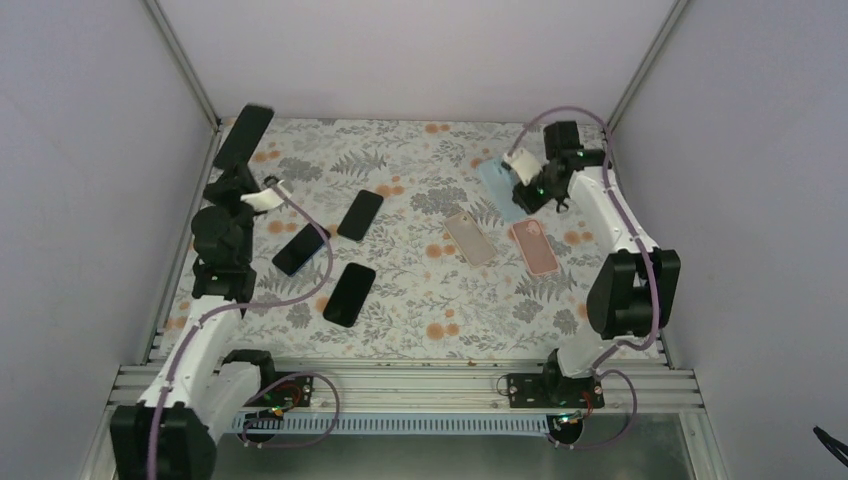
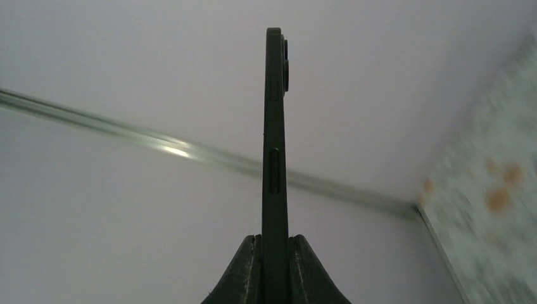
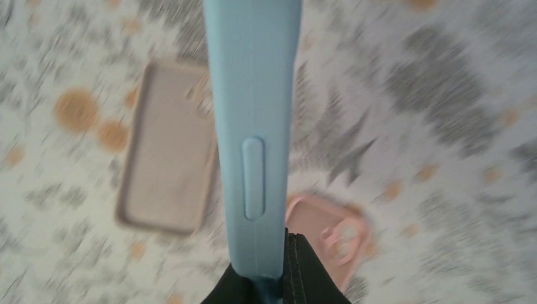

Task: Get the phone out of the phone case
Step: Place the phone at the center of the board.

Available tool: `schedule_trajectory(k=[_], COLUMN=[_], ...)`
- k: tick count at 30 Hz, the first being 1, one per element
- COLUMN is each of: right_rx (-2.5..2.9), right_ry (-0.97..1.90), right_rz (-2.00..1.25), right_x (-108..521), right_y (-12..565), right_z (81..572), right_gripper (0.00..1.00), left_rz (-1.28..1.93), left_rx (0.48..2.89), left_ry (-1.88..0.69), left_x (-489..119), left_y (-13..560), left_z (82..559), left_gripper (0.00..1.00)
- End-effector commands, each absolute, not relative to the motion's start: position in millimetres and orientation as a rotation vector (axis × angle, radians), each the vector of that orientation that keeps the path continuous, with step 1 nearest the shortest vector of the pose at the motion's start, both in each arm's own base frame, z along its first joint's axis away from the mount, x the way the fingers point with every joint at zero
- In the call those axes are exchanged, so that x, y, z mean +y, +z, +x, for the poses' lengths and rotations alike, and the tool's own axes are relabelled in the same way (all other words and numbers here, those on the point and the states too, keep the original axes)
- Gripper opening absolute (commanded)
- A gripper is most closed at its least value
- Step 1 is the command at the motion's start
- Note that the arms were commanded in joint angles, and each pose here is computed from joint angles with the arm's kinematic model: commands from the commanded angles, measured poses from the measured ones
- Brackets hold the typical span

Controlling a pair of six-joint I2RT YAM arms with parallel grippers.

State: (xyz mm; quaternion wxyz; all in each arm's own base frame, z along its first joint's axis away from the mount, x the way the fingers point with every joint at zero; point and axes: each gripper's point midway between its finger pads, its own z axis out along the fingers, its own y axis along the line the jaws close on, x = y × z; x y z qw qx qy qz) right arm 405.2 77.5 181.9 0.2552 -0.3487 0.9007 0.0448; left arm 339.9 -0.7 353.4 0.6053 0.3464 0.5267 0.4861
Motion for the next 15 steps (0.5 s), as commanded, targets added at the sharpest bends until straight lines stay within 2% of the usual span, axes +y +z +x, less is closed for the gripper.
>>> schedule_trajectory(k=[1,9,15], right_rx=[2.500,2.678,2.729], right_ry=[0.271,0.503,0.515], right_rz=[-0.972,-0.723,-0.507], right_x=[62,14,-52], right_y=[161,103,87], right_z=[356,332,330], right_gripper=[0.03,0.04,0.04], left_rz=[0.931,1.038,1.072], left_rx=[1.443,1.714,1.759], left_ry=[1.106,1.154,1.148], left_x=[46,97,98], left_y=[273,151,113], left_z=[343,333,325], left_gripper=[0.02,0.02,0.02])
